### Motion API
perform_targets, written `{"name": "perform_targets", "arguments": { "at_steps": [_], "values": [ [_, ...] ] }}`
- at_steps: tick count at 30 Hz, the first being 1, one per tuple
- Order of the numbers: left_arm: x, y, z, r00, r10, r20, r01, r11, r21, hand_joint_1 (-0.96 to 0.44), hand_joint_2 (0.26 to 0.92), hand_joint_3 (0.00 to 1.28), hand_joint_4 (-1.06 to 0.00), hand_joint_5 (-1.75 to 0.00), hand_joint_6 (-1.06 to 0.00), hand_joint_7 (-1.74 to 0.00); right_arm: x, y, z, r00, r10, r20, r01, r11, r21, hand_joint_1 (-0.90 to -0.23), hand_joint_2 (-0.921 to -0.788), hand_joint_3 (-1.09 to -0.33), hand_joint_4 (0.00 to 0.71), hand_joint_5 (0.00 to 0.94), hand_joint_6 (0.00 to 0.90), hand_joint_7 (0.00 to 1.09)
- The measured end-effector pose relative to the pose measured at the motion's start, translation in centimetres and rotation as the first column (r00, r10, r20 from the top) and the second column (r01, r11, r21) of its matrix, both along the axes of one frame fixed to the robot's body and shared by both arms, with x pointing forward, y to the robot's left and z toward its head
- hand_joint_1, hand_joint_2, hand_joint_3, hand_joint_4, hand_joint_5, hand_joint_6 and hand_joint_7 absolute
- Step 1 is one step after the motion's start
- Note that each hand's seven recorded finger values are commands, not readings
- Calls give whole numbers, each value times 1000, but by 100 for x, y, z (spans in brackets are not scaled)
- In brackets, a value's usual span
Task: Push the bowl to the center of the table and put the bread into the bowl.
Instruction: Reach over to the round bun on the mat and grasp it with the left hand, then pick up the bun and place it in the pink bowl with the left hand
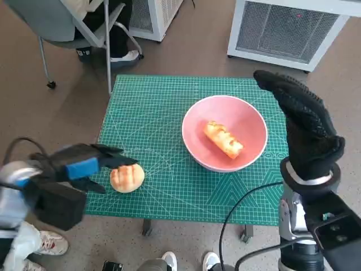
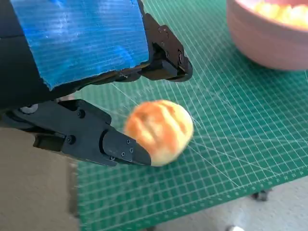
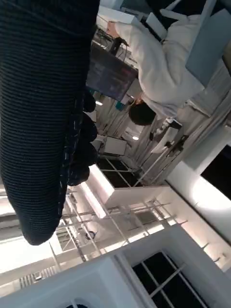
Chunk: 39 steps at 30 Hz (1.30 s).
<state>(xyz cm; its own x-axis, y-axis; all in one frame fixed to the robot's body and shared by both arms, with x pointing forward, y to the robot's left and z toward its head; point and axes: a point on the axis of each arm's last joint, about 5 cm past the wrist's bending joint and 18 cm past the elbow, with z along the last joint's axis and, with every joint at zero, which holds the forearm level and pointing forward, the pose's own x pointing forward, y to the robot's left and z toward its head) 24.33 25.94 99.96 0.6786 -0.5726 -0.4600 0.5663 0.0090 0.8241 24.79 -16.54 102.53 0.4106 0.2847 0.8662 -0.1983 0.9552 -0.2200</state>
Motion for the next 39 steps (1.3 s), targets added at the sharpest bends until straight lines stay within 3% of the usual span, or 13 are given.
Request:
{"name": "perform_targets", "arguments": {
  "at_steps": [8,14,15,16,17,18,21,39],
  "values": [
    [74,-80,-273,1000,14,9,-14,1000,-16,-4,878,9,-477,-30,-536,-33,-2,-4,1,1000,1,1,-1,1000,-6,-396,-921,-515,448,3,89,799],
    [97,-110,-422,1000,9,24,-9,1000,-15,63,915,43,-735,-93,-735,-107,-6,-9,-5,1000,-1,-1,1,1000,-7,-393,-921,-519,447,2,85,806],
    [101,-111,-431,1000,8,30,-8,1000,-12,51,917,56,-726,-305,-696,-334,-6,-10,-6,1000,-2,-1,2,1000,-7,-393,-921,-519,447,2,84,806],
    [106,-113,-434,999,7,36,-6,1000,-12,33,918,100,-683,-647,-610,-690,-7,-10,-5,1000,-2,-1,2,1000,-7,-393,-921,-519,447,2,83,808],
    [111,-113,-437,999,5,41,-4,1000,-11,22,919,116,-669,-864,-570,-890,-8,-11,-4,1000,-3,0,3,1000,-7,-393,-921,-519,447,2,83,809],
    [116,-115,-437,999,2,47,-2,1000,-11,15,920,127,-661,-1003,-545,-1018,-9,-11,-3,1000,-3,0,3,1000,-8,-393,-921,-519,447,2,82,810],
    [128,-118,-438,998,-4,62,4,1000,-12,6,920,110,-671,-1158,-562,-1116,-9,-12,-2,1000,-4,1,4,1000,-8,-395,-921,-518,447,2,81,813],
    [211,-146,-290,993,-8,118,12,1000,-26,3,920,77,-659,-1181,-637,-1171,-19,-20,-20,1000,-13,-2,13,1000,-6,-408,-921,-517,447,2,73,827]
  ]
}}
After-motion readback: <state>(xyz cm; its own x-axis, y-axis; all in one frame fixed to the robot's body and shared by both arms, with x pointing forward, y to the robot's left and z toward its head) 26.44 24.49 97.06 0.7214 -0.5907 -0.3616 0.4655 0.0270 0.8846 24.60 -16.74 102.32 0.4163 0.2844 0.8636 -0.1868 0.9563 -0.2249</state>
